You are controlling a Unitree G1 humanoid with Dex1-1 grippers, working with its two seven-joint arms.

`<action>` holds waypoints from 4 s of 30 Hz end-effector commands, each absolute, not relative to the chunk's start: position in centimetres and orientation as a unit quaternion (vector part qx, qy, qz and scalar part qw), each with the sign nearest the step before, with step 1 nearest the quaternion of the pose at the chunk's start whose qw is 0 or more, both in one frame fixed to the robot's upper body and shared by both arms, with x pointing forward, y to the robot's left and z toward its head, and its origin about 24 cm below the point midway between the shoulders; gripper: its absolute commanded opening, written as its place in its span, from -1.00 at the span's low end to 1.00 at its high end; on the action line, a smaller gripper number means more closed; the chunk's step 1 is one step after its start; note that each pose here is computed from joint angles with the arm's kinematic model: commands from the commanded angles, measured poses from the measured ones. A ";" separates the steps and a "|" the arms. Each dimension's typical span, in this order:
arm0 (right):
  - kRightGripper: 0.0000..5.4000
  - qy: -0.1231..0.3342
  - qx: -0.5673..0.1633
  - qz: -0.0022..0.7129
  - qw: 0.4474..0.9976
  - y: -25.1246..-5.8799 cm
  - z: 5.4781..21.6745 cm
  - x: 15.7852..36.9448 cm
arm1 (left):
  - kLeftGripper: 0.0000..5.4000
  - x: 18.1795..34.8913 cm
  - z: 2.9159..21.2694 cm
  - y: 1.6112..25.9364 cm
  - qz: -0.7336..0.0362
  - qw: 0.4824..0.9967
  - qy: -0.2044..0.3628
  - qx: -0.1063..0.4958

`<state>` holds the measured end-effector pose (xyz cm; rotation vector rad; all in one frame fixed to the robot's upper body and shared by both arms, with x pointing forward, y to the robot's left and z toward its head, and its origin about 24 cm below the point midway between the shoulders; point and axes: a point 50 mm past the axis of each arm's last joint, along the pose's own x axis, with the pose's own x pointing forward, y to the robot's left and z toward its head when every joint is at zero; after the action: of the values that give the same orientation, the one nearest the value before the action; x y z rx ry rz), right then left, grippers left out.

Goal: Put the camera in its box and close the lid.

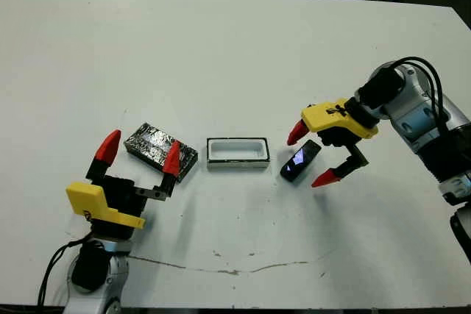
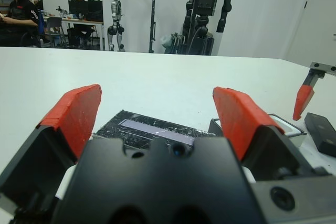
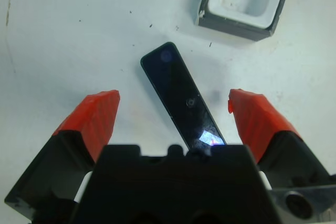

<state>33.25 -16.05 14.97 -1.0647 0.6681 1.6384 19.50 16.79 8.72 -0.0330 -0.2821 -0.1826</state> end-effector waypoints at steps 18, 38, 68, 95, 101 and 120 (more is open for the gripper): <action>0.29 0.263 -0.421 0.672 0.549 -16.7 13.8 33.1 | 1.00 19.4 8.4 16.9 -0.089 0.987 -0.133 -0.011; -0.39 0.271 -0.427 0.668 0.546 -16.8 13.8 32.9 | 1.00 19.4 8.4 16.9 -0.091 0.987 -0.133 -0.018; -0.39 0.117 -0.183 0.583 0.783 -14.8 20.1 33.6 | 1.00 19.3 8.2 16.7 -0.093 0.987 -0.129 -0.024; -0.39 0.167 -0.194 0.607 0.752 -9.5 16.2 32.9 | 1.00 19.3 8.2 16.5 -0.091 0.987 -0.128 -0.017; -0.39 0.171 -0.194 0.610 0.749 -9.4 15.5 32.7 | 1.00 19.3 8.2 16.6 -0.092 0.987 -0.128 -0.018; -0.39 0.176 -0.218 0.615 0.737 -9.5 14.3 32.6 | 1.00 19.3 8.1 16.6 -0.091 0.987 -0.128 -0.020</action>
<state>32.80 -9.02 15.05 -0.4698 0.3560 1.3583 19.52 16.47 8.57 -0.0341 -0.2759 -0.1922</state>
